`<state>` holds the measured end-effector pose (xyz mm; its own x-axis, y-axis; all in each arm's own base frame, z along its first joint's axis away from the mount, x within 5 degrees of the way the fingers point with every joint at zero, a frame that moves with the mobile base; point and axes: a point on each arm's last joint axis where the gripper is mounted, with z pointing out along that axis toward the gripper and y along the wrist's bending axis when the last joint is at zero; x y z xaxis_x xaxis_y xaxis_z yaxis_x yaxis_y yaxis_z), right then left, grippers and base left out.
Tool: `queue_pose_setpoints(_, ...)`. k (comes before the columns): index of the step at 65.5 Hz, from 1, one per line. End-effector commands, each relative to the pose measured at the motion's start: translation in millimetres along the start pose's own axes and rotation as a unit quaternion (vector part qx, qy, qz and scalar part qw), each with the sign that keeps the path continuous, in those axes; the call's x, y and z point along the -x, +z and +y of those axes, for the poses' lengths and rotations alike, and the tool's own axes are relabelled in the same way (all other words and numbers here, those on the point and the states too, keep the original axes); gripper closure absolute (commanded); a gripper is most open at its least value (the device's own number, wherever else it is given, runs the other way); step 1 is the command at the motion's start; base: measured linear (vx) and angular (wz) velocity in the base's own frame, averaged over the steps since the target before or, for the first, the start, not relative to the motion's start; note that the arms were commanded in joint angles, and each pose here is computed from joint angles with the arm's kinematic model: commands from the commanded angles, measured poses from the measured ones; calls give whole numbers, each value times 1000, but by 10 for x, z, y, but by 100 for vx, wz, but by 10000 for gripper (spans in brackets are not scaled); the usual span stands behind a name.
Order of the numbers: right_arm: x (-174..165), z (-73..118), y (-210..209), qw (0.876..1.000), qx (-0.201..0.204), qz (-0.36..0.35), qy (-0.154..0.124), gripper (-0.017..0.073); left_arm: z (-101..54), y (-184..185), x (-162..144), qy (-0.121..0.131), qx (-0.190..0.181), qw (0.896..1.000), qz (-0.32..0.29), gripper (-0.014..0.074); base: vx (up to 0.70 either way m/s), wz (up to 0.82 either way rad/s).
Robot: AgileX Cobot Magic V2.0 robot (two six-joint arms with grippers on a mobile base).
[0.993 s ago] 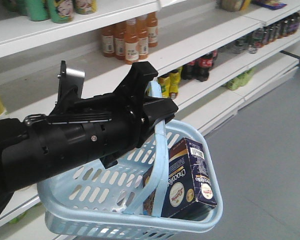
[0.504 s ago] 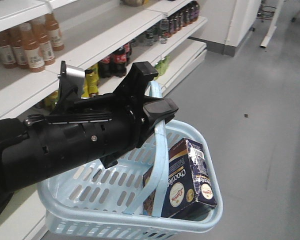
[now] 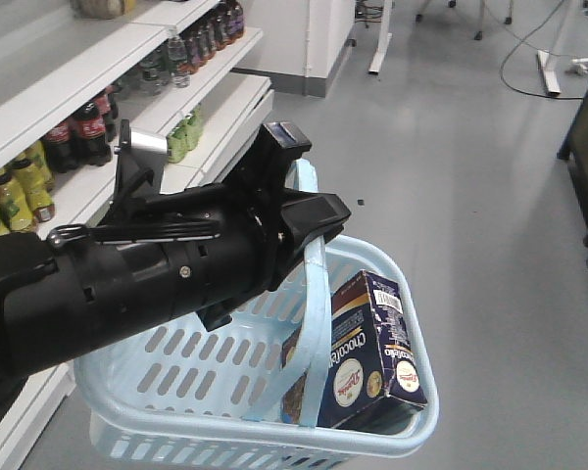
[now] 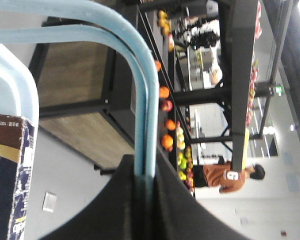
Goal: Left arm holds basket, right arm returns cookies
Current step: 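Turn and drive the base along the aisle, left gripper holding the basket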
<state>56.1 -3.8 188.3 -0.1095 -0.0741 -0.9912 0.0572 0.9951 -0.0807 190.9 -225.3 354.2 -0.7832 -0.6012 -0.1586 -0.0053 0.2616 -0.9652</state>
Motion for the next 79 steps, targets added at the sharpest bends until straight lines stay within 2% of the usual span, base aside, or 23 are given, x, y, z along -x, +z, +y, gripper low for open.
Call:
queue_pose_setpoints(1,12,-4,1,999,-6,-33,-4,565,-219,-124,-2,-14,-41,999,7,596,-1,-48)
queue_pose_setpoints(47,12,-4,1,999,-6,-33,-4,565,-219,-124,-2,-14,-41,999,7,596,6,-22)
queue_pose_setpoints(79,12,-4,1,999,-6,-33,-4,565,-219,-124,-2,-14,-41,999,7,596,22,-8)
